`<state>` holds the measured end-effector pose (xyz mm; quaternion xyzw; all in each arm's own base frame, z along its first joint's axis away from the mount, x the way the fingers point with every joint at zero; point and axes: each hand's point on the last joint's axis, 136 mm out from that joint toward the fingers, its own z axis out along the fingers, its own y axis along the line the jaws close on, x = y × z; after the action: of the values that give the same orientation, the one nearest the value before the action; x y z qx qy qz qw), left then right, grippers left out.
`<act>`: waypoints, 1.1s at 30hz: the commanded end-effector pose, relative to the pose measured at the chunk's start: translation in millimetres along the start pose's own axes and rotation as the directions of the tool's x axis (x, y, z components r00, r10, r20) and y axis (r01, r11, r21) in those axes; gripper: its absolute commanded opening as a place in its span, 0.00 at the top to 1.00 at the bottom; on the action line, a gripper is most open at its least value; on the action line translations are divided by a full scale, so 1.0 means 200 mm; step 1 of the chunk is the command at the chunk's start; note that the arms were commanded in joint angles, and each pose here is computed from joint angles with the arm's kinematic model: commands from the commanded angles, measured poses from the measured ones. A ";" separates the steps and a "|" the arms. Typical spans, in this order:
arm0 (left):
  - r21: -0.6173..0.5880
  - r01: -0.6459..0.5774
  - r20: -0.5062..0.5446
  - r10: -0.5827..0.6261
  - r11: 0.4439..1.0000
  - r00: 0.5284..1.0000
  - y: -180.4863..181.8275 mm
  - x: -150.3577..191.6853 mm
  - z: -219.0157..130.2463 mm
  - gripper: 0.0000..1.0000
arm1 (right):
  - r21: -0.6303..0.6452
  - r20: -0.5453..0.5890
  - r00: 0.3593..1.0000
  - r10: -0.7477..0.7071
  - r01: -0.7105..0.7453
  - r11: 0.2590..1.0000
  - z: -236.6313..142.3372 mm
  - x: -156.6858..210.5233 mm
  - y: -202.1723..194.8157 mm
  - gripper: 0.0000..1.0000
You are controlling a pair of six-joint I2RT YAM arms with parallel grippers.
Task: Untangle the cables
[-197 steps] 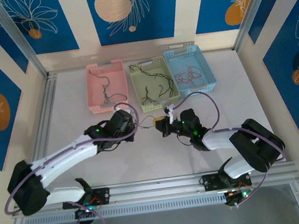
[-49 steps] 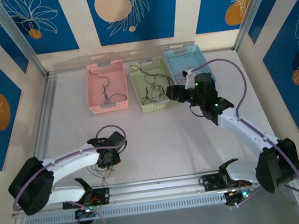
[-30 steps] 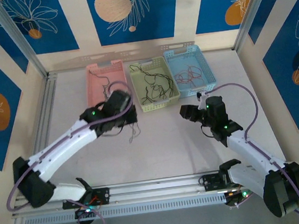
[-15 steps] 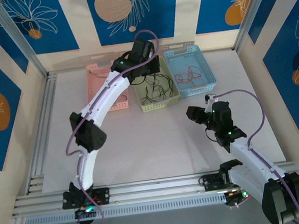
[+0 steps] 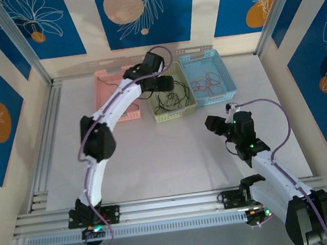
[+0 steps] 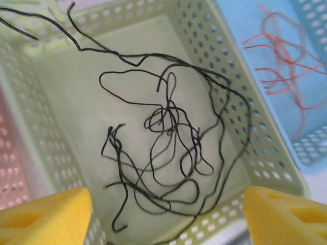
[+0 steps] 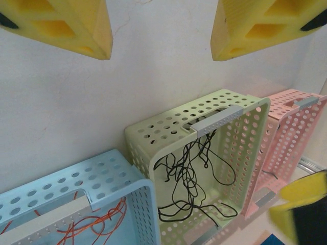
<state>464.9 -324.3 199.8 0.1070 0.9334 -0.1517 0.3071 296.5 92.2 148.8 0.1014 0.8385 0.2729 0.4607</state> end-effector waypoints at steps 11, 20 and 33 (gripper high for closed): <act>-0.382 0.035 0.488 0.169 0.924 0.856 0.73 0.68 -0.89 0.09 | 0.297 0.147 0.958 -0.248 0.197 0.934 -0.16 -0.13 -0.22 0.41; -0.588 0.240 0.674 0.304 0.772 0.674 1.16 0.93 -1.04 0.05 | 0.461 0.217 0.891 -0.398 0.265 0.847 -0.12 -0.17 -0.43 0.41; -0.568 0.050 0.602 0.374 0.822 0.705 1.33 0.78 -0.49 0.04 | 0.392 0.353 0.840 -0.413 0.268 0.880 0.15 -0.30 -0.51 0.45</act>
<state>336.6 -11.8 70.2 0.0447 0.8083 0.1716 0.5614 339.4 -23.1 74.4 0.1252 0.8172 -0.0179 0.5623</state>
